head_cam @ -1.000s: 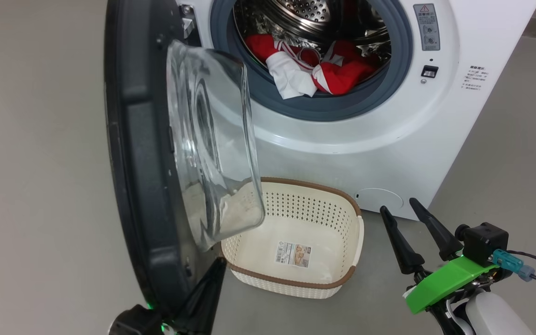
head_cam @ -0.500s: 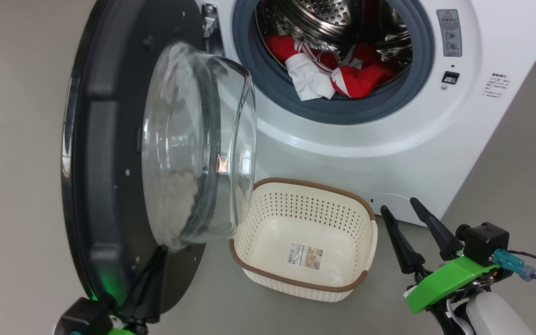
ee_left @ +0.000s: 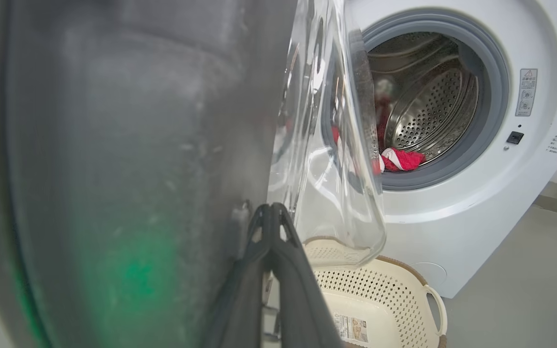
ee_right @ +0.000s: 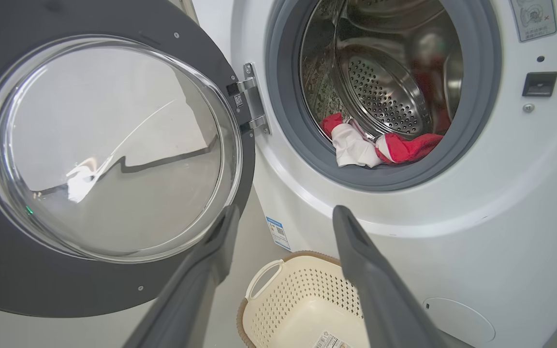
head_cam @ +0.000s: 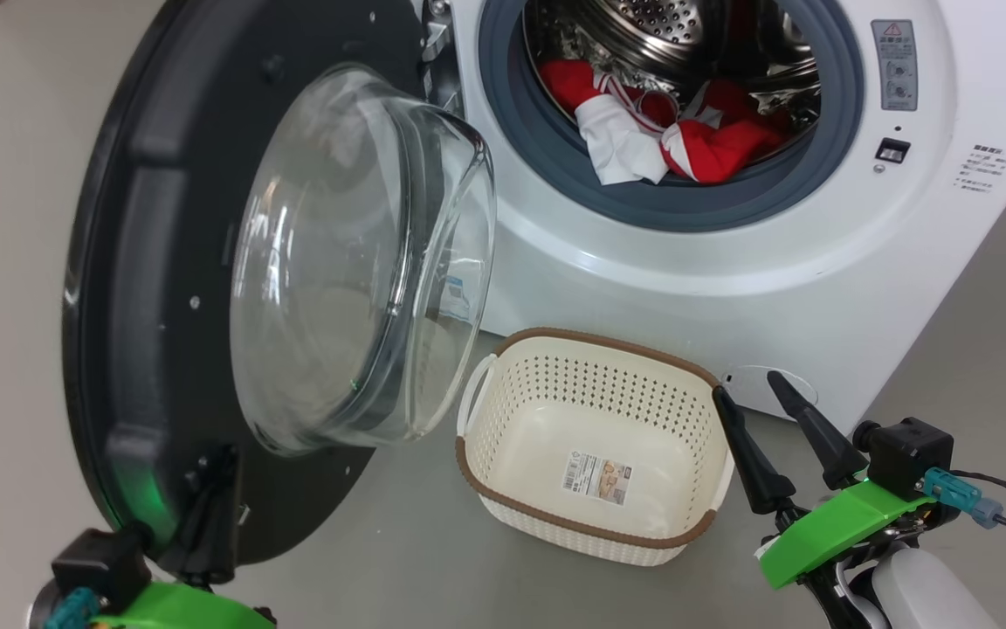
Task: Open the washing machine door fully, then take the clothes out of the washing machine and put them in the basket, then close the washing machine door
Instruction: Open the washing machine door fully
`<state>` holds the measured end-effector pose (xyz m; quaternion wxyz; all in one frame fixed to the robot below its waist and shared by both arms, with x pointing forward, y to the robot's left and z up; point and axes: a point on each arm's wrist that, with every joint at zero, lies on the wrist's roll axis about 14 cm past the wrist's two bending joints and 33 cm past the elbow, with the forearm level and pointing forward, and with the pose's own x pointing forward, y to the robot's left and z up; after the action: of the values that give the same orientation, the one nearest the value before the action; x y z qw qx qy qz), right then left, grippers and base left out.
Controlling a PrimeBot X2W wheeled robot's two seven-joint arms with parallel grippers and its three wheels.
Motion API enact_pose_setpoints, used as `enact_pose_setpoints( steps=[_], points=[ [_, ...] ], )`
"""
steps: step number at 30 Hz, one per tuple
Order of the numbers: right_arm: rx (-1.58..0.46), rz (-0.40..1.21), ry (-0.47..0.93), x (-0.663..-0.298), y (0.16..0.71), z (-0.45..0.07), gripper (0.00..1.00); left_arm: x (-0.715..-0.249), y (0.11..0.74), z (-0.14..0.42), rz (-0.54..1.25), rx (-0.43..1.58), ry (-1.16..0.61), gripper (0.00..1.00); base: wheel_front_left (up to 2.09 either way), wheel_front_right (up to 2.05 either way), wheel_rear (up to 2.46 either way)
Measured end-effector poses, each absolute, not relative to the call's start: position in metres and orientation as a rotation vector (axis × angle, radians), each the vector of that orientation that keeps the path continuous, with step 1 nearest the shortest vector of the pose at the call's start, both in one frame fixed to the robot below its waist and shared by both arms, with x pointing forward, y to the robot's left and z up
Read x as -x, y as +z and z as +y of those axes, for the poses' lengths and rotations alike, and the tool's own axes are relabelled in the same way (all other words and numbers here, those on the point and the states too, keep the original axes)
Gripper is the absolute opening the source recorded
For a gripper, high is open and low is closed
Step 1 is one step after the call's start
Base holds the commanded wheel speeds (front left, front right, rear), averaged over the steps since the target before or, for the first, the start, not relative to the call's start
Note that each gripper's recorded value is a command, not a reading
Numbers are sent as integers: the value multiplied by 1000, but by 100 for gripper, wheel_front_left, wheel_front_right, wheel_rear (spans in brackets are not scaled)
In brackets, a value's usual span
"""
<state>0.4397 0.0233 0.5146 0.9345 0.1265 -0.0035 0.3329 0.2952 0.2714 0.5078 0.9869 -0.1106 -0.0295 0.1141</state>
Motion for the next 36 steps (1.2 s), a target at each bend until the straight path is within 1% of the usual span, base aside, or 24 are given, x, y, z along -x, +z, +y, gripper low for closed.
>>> enact_pose_setpoints(
  steps=[23, 36],
  points=[
    [-285, 45, 709, -443, 495, 39, 100, -295, 490, 362, 78, 156, 407, 0, 0, 0, 0],
    [-291, 51, 710, -442, 494, 41, 100, -300, 484, 375, 100, 158, 422, 0, 0, 0, 0]
  ],
)
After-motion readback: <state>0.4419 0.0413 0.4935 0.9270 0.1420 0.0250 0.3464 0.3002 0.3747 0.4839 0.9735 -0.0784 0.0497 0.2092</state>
